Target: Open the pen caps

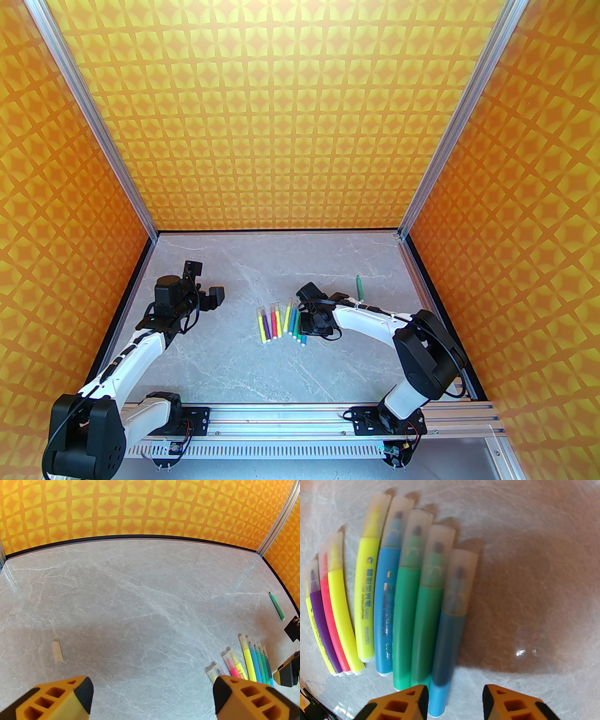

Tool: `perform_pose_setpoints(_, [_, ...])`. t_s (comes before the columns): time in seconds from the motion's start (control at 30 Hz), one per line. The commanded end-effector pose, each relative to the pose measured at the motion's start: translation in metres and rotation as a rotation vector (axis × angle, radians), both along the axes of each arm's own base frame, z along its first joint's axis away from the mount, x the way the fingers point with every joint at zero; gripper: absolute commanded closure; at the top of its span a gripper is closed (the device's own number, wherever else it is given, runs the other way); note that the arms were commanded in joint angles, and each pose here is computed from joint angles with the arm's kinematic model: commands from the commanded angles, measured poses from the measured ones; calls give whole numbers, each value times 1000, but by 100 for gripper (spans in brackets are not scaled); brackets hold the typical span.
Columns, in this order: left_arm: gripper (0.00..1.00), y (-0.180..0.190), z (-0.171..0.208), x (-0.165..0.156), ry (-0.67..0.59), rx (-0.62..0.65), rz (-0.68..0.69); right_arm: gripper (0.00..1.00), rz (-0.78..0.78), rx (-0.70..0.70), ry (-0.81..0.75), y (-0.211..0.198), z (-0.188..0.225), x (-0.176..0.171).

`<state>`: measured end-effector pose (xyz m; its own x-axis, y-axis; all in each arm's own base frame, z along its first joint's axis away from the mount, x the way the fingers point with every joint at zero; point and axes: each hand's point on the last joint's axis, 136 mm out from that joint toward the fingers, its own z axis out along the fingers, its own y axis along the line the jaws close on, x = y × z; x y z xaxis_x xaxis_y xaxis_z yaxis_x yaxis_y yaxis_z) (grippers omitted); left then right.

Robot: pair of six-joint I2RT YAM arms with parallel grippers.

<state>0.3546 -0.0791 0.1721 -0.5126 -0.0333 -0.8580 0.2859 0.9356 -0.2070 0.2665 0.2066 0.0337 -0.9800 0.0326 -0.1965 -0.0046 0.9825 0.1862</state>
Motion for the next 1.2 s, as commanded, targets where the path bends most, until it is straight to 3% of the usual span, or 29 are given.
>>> perform_pose_setpoints(0.0, [11,-2,2,-3,-14,15,-14,58,-13,6,23,3,-9,-3])
perform_pose_setpoints(0.33, [11,0,9,-5,-35,21,-4,62,11,-17,66,4,-19,-6])
perform_pose_setpoints(0.83, [11,-2,15,-7,-49,15,-7,69,139,-256,124,-27,-22,-8])
perform_pose_setpoints(1.17, [12,-4,16,-8,-50,13,-13,71,152,-308,157,-29,-39,-4])
